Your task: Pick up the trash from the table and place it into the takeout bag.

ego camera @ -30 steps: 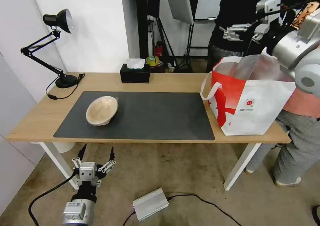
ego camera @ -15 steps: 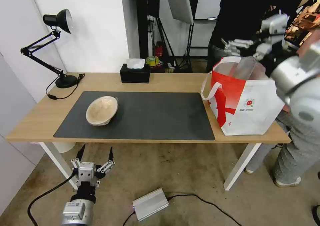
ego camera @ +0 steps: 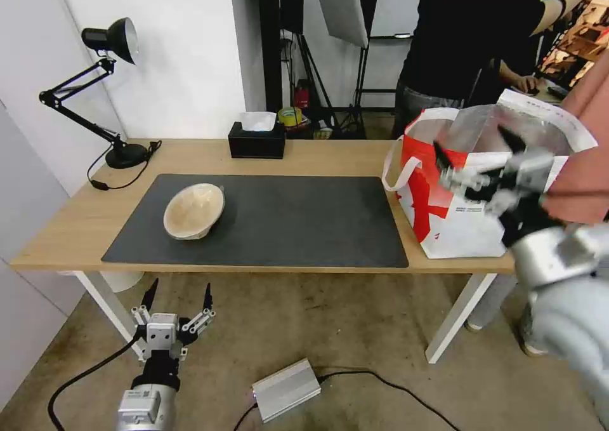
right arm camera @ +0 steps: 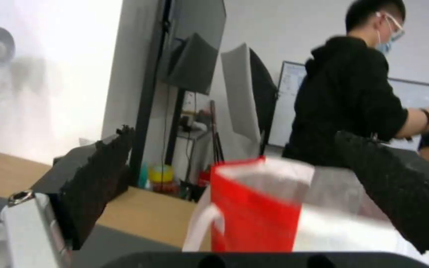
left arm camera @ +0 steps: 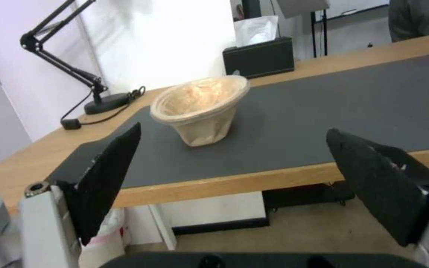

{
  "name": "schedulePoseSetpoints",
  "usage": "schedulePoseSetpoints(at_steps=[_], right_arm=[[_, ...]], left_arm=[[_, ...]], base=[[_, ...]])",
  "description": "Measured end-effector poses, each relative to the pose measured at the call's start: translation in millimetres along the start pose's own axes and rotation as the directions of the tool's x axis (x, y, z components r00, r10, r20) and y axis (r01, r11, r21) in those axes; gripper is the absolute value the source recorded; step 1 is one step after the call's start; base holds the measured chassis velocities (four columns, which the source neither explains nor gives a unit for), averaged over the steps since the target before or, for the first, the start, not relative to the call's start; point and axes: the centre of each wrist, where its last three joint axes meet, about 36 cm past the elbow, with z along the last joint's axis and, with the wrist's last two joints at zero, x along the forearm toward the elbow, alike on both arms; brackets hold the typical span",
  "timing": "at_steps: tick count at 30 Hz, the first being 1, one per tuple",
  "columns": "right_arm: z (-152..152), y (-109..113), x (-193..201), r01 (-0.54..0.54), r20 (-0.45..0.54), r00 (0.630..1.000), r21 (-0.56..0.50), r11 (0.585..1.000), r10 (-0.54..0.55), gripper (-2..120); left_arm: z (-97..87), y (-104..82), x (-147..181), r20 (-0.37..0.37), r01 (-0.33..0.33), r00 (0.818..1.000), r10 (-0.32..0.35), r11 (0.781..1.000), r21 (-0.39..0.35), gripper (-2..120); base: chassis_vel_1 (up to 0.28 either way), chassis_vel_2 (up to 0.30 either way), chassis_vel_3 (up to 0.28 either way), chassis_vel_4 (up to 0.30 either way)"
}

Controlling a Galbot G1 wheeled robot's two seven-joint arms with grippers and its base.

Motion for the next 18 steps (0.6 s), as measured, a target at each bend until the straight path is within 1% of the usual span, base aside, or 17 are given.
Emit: schedulePoseSetpoints(at_steps=[1,2,3,6,7,11,12,13,17,18], right_arm=[[6,3,6,-0.009,-0.012,1.0,-0.007,1.0,0.009,100],[6,3,6,-0.009,-0.012,1.0,-0.007,1.0,0.009,100],[14,6,14,-0.011,-0.027,1.0,-0.012,1.0,0.01,100],[39,9,29,0.045,-0.049,0.998,-0.017,0.999,-0.046,100],[39,9,29,0.045,-0.049,0.998,-0.017,0.999,-0.046,100],[63,12,45,0.169,-0.052,0.984,-0.025,0.985,-0.17,100],[65,13,47,0.192,-0.051,0.98,-0.027,0.981,-0.194,100],[65,13,47,0.192,-0.051,0.98,-0.027,0.981,-0.194,100],[74,17,56,0.299,-0.045,0.953,-0.03,0.954,-0.3,100],[74,17,56,0.299,-0.045,0.953,-0.03,0.954,-0.3,100]], left_arm=[[0.5,0.1,0,-0.001,0.0,1.0,0.0,1.0,-0.001,100],[0.5,0.1,0,-0.001,0.0,1.0,0.0,1.0,-0.001,100],[0.9,0.2,1,-0.002,0.0,1.0,0.0,1.0,-0.001,100],[1.5,0.2,1,-0.003,0.0,1.0,0.0,1.0,-0.001,100],[1.5,0.2,1,-0.003,0.0,1.0,0.0,1.0,-0.001,100],[2.0,0.3,1,-0.003,0.0,1.0,0.0,1.0,-0.002,100],[2.1,0.4,1,-0.002,0.0,1.0,0.0,1.0,-0.002,100],[2.1,0.4,1,-0.002,0.0,1.0,0.0,1.0,-0.002,100],[2.5,0.8,1,-0.002,0.0,1.0,0.0,1.0,-0.002,100],[2.5,0.8,1,-0.002,0.0,1.0,0.0,1.0,-0.002,100]], base=[[0.0,0.0,0.0,0.0],[0.0,0.0,0.0,0.0],[0.0,0.0,0.0,0.0],[0.0,0.0,0.0,0.0],[0.0,0.0,0.0,0.0],[0.0,0.0,0.0,0.0],[0.0,0.0,0.0,0.0],[0.0,0.0,0.0,0.0],[0.0,0.0,0.0,0.0],[0.0,0.0,0.0,0.0]])
